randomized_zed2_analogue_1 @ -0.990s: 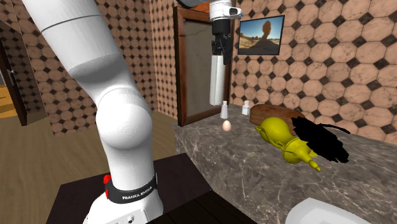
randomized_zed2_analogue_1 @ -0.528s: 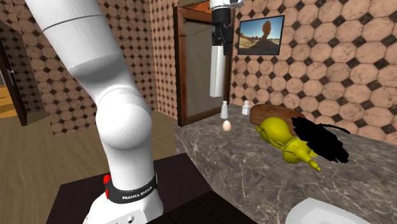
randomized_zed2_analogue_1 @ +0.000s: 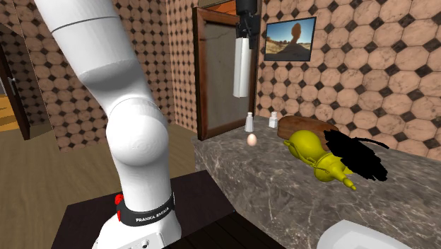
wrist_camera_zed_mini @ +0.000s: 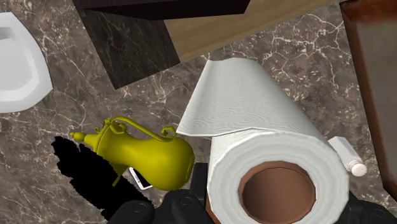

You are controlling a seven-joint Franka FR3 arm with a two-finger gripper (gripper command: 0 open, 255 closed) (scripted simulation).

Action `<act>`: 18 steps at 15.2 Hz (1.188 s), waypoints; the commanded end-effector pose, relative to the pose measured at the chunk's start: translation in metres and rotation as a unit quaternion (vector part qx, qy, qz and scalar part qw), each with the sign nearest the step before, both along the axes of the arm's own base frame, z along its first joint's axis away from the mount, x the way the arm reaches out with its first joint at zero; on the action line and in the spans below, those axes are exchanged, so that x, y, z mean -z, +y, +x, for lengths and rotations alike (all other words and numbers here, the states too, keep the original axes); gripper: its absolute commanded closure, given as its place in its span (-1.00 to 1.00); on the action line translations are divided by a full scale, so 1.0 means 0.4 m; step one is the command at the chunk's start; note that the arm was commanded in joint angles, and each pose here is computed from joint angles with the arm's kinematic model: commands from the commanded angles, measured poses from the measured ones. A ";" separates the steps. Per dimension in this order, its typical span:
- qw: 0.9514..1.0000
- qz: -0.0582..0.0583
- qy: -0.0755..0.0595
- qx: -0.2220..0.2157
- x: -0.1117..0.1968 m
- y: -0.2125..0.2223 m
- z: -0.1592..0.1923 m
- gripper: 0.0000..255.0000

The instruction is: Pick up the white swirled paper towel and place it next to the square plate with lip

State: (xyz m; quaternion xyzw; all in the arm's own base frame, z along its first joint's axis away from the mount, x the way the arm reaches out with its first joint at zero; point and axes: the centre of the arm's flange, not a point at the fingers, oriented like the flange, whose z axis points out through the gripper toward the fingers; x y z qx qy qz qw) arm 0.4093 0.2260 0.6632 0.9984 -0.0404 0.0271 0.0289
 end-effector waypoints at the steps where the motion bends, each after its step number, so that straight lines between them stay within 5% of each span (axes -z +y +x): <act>1: 1.000 0.000 0.000 0.000 -0.027 0.003 0.001 1.00; 4: 1.000 0.000 0.000 0.000 -0.063 0.003 0.001 1.00; 18: 1.000 0.000 0.000 0.000 0.079 -0.419 0.127 1.00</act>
